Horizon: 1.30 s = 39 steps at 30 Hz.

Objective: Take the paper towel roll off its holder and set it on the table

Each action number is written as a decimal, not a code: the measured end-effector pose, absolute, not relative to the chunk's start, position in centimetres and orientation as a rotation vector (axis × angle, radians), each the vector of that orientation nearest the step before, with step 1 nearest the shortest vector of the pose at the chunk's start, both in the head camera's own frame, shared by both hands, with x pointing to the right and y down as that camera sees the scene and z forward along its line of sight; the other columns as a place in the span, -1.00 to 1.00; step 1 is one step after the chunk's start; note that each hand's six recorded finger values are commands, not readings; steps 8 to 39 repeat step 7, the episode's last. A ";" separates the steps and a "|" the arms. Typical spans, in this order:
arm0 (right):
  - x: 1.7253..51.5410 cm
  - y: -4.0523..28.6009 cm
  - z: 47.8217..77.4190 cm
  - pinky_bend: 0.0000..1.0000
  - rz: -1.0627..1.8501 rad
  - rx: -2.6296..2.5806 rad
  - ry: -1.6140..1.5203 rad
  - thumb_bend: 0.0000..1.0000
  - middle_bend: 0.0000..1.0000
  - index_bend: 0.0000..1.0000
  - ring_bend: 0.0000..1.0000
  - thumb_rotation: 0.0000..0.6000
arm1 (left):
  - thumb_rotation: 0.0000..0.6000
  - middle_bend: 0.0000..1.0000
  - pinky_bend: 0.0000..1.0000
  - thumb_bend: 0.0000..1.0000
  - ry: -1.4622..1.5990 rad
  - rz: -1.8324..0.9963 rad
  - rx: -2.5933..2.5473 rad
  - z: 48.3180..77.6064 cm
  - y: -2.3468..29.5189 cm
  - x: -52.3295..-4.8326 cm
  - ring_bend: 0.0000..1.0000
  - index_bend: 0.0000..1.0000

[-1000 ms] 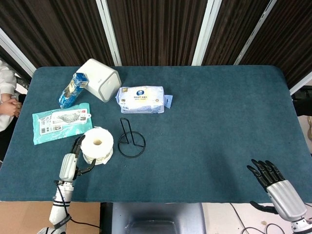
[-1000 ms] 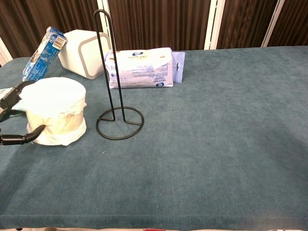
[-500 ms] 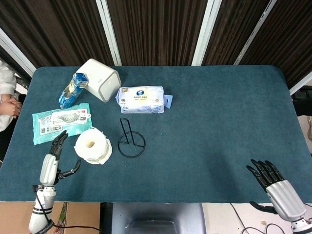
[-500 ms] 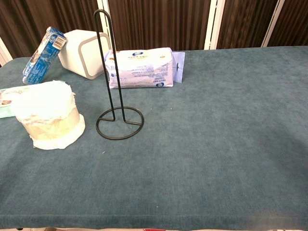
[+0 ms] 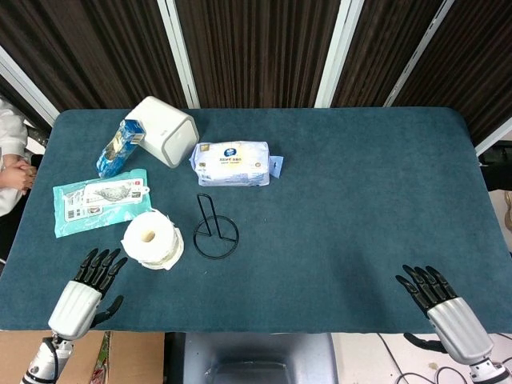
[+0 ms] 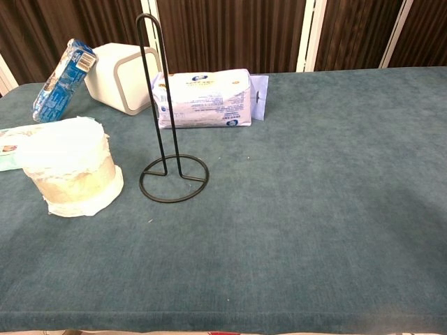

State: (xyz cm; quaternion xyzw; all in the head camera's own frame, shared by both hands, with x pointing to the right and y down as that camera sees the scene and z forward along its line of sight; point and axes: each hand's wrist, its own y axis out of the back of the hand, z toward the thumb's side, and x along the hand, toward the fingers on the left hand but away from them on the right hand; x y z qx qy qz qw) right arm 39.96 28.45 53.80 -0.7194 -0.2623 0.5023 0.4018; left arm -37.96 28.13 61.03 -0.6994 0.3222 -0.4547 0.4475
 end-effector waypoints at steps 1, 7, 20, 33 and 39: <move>39.9 28.5 53.9 -1.00 1.271 -1.819 -0.660 -1.00 -1.00 -1.00 -1.00 1.00 | 1.00 -1.00 -1.00 -0.20 0.763 -1.143 -1.726 61.5 28.5 -38.3 -1.00 -1.00; 39.7 28.5 54.2 -1.00 1.277 -1.815 -0.644 -1.00 -1.00 -1.00 -1.00 1.00 | 1.00 -1.00 -1.00 -0.20 0.716 -1.179 -1.720 62.3 29.3 -39.2 -1.00 -1.00; 39.7 28.5 54.2 -1.00 1.277 -1.815 -0.644 -1.00 -1.00 -1.00 -1.00 1.00 | 1.00 -1.00 -1.00 -0.20 0.716 -1.179 -1.720 62.3 29.3 -39.2 -1.00 -1.00; 39.7 28.5 54.2 -1.00 1.277 -1.815 -0.644 -1.00 -1.00 -1.00 -1.00 1.00 | 1.00 -1.00 -1.00 -0.20 0.716 -1.179 -1.720 62.3 29.3 -39.2 -1.00 -1.00; 39.7 28.5 54.2 -1.00 1.277 -1.815 -0.644 -1.00 -1.00 -1.00 -1.00 1.00 | 1.00 -1.00 -1.00 -0.20 0.716 -1.179 -1.720 62.3 29.3 -39.2 -1.00 -1.00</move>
